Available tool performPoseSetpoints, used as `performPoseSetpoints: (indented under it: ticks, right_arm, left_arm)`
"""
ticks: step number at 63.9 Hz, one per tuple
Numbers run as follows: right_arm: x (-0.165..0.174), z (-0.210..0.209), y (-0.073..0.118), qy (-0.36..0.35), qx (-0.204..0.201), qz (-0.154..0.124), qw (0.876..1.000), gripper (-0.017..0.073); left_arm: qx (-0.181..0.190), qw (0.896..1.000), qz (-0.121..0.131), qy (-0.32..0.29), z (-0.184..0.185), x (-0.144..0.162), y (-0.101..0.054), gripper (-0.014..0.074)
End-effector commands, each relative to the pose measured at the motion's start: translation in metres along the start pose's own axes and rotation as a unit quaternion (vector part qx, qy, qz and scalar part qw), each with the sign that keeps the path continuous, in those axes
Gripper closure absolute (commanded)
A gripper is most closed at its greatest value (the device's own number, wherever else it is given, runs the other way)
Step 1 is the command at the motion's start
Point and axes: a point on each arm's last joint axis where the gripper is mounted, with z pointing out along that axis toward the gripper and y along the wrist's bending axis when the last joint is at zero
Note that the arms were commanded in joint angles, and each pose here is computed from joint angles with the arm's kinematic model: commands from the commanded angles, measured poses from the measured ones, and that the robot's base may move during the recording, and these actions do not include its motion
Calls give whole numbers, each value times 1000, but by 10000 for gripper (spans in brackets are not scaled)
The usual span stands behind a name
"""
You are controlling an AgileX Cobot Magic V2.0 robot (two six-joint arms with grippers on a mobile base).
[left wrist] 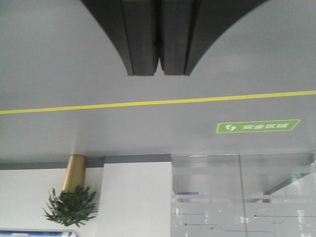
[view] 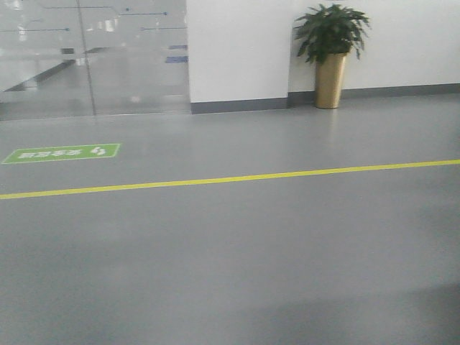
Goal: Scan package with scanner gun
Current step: 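Drive the base forward and turn toward the red-framed table, then drive up to the table edge facing the box and scanner gun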
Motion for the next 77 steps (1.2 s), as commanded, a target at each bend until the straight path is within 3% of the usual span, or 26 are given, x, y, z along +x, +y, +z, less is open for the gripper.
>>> performPoseSetpoints:
  ticks: [1, 77]
  right_arm:
    - [-2, 0, 0, -11, 0, -3, 1000, 721]
    - [-2, 0, 0, -11, 0, -3, 1000, 721]
  left_arm:
    - [0, 1000, -3, -14, -1, -3, 0, 704]
    - [-4, 1000, -3, -14, -1, -3, 0, 704]
